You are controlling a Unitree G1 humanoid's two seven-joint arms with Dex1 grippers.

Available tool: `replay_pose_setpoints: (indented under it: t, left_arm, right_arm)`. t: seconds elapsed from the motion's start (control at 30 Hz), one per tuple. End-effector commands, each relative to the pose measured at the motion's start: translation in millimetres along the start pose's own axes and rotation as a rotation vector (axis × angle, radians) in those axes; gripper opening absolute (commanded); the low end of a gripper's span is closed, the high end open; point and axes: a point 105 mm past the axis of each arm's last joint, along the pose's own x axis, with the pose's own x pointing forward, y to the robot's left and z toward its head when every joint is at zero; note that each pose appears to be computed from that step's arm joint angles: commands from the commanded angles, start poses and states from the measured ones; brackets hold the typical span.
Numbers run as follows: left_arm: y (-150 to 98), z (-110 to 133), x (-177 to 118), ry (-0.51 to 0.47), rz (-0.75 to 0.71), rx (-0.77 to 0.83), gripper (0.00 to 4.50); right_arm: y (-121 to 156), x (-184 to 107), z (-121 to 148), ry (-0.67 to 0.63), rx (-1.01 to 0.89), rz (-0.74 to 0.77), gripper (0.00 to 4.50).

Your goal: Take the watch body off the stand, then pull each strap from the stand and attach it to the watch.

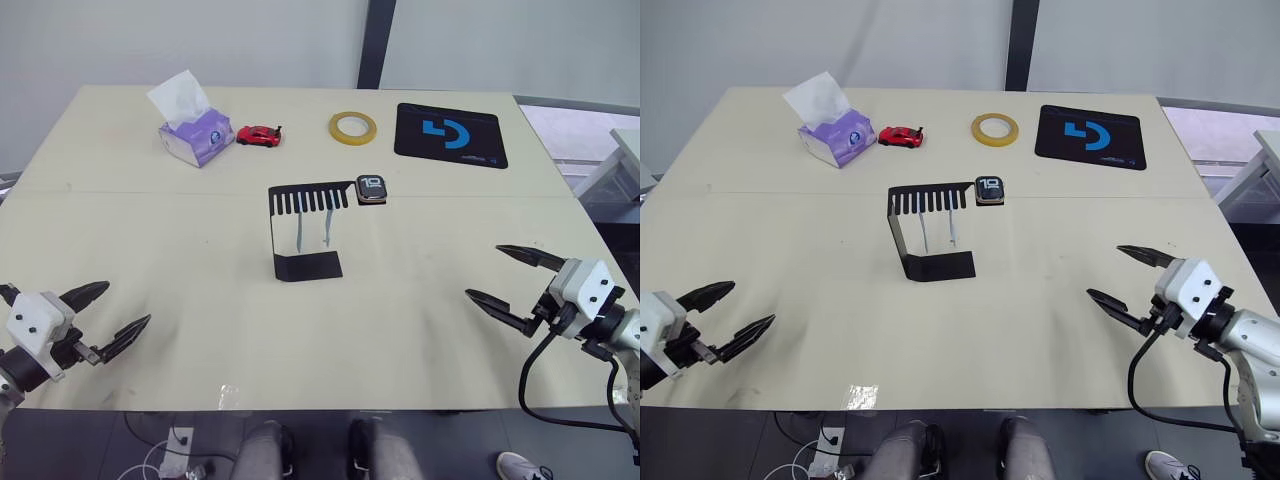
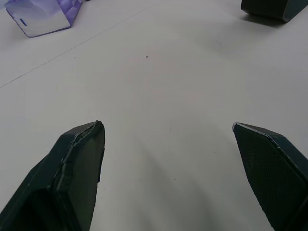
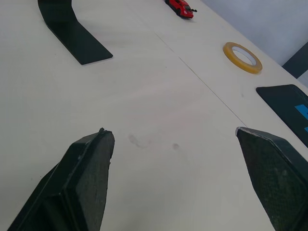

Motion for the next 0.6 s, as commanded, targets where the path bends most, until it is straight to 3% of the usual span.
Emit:
replay_pose_setpoints:
  t: [0.03, 0.13, 0.37, 0.5, 0.6]
  left_arm:
    - [4, 11, -3, -0.033, -0.008, 0.0, 4.5]
    - [-5, 27, 3, -0.131, -0.088, -0.053, 4.5]
    - [-26, 57, 16, -0.229, -0.212, -0.039, 4.5]
    - [-25, 87, 28, -0.331, -0.236, -0.023, 4.5]
    - [-37, 103, 35, -0.368, -0.293, 0.027, 4.5]
  right_arm:
    - [-4, 1, 7, -0.023, -0.027, -0.01, 4.33]
    - [-10, 4, 9, -0.061, 0.011, -0.068, 4.33]
    - [-4, 16, 33, -0.17, 0.123, -0.106, 4.33]
    - [9, 36, 70, -0.292, 0.244, -0.105, 4.33]
    - [16, 54, 100, -0.372, 0.305, -0.133, 4.33]
